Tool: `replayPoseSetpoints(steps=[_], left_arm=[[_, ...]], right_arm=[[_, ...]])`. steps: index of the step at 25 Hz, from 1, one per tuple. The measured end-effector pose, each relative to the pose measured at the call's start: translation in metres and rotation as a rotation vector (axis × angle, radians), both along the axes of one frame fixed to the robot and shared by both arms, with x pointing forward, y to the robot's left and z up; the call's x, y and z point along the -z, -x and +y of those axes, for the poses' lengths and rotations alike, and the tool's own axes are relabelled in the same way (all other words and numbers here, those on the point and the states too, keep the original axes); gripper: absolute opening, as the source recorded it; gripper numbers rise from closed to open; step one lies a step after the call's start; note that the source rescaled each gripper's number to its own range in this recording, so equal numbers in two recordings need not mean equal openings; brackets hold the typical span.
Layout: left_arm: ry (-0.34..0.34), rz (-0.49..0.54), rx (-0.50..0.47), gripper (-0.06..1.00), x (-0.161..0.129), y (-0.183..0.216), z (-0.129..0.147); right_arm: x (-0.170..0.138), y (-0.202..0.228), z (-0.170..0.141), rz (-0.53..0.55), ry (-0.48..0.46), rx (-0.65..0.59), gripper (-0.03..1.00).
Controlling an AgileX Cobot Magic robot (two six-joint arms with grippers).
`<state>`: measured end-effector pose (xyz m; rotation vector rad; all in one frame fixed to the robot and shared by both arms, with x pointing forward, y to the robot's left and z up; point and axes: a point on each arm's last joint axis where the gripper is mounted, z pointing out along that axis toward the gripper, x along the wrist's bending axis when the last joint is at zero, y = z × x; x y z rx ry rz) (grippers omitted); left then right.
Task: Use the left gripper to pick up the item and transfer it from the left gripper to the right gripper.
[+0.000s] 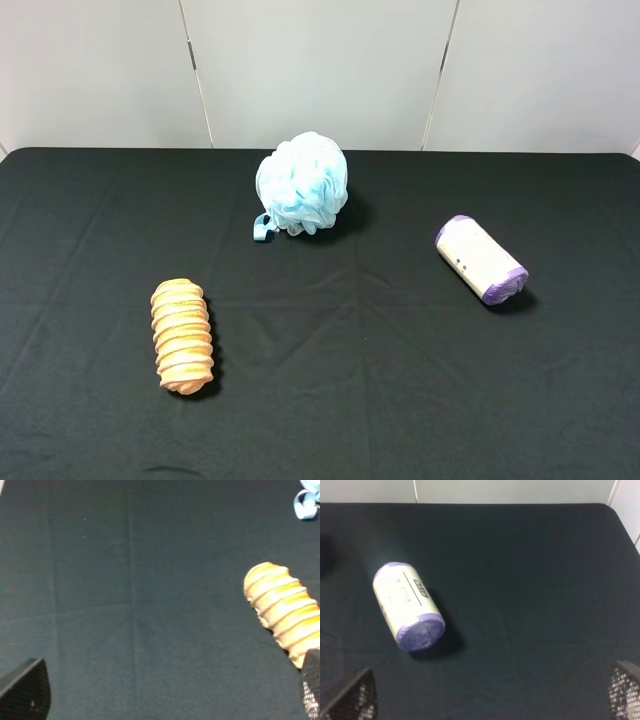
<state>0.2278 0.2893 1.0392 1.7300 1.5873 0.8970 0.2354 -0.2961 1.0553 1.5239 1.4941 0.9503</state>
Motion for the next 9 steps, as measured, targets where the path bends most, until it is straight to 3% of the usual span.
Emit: replayPoseSetpoints(steps=[9], left_arm=[[0.000,0.000,-0.011,1.00,0.0000,0.0000,0.0008]], right_arm=[[0.0000,0.0000,0.0000,0.000,0.000,0.000,1.00]])
